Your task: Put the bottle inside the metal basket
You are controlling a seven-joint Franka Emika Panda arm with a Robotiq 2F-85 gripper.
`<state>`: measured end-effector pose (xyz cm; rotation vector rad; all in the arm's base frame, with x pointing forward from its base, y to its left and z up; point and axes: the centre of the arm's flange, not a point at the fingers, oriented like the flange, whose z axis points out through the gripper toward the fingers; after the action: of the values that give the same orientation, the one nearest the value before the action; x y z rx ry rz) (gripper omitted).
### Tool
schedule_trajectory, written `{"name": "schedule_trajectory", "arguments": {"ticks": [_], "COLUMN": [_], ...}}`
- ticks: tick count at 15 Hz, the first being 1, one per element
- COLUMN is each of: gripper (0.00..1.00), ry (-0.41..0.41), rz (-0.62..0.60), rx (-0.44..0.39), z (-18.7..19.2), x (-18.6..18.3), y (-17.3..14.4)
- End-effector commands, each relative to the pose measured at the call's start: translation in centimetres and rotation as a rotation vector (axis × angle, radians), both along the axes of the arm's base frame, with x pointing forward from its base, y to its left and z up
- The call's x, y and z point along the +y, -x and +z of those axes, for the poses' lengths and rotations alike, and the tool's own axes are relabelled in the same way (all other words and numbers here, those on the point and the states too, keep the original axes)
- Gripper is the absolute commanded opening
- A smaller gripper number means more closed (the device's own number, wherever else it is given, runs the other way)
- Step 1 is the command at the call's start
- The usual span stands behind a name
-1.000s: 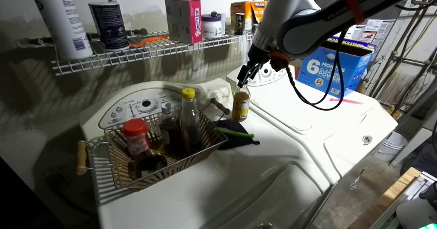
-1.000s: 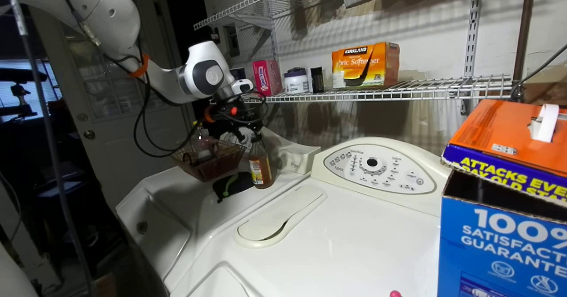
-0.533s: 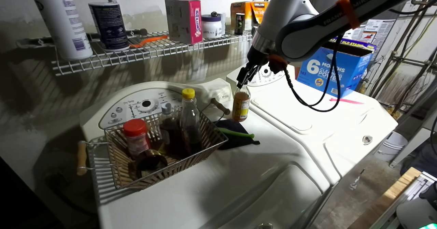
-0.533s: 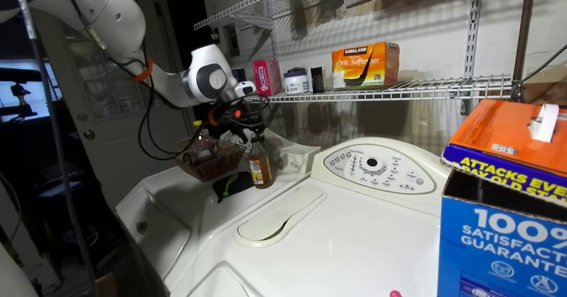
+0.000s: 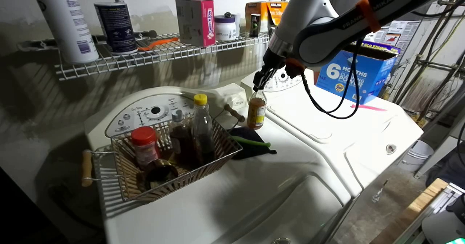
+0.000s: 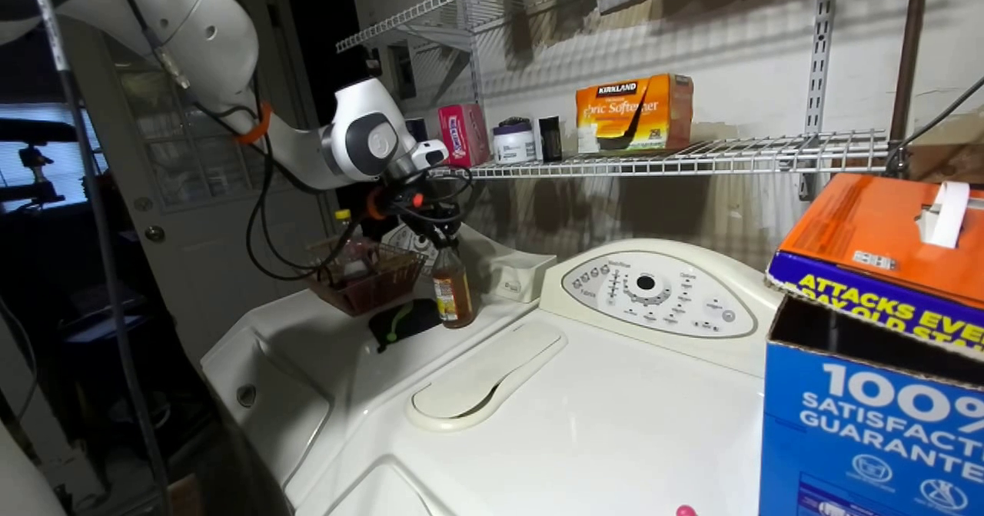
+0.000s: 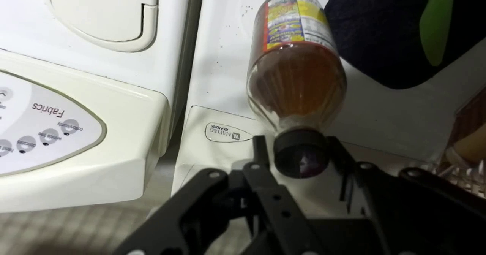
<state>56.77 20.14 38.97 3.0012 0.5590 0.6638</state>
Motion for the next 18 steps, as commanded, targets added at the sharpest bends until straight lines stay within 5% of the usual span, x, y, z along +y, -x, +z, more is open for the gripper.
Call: {"name": "schedule_trajectory", "arguments": {"ticks": [1, 9, 18], "gripper": [0.11, 0.1, 0.1], "ry": [0.01, -0.003, 0.143], "rz": [-0.009, 0.107, 0.258], "rx": [-0.003, -0.027, -0.256], "z": [-0.6, 4.7, 12.7], "x": [0.3, 6.0, 10.5], "y": [-0.4, 2.1, 3.7]}}
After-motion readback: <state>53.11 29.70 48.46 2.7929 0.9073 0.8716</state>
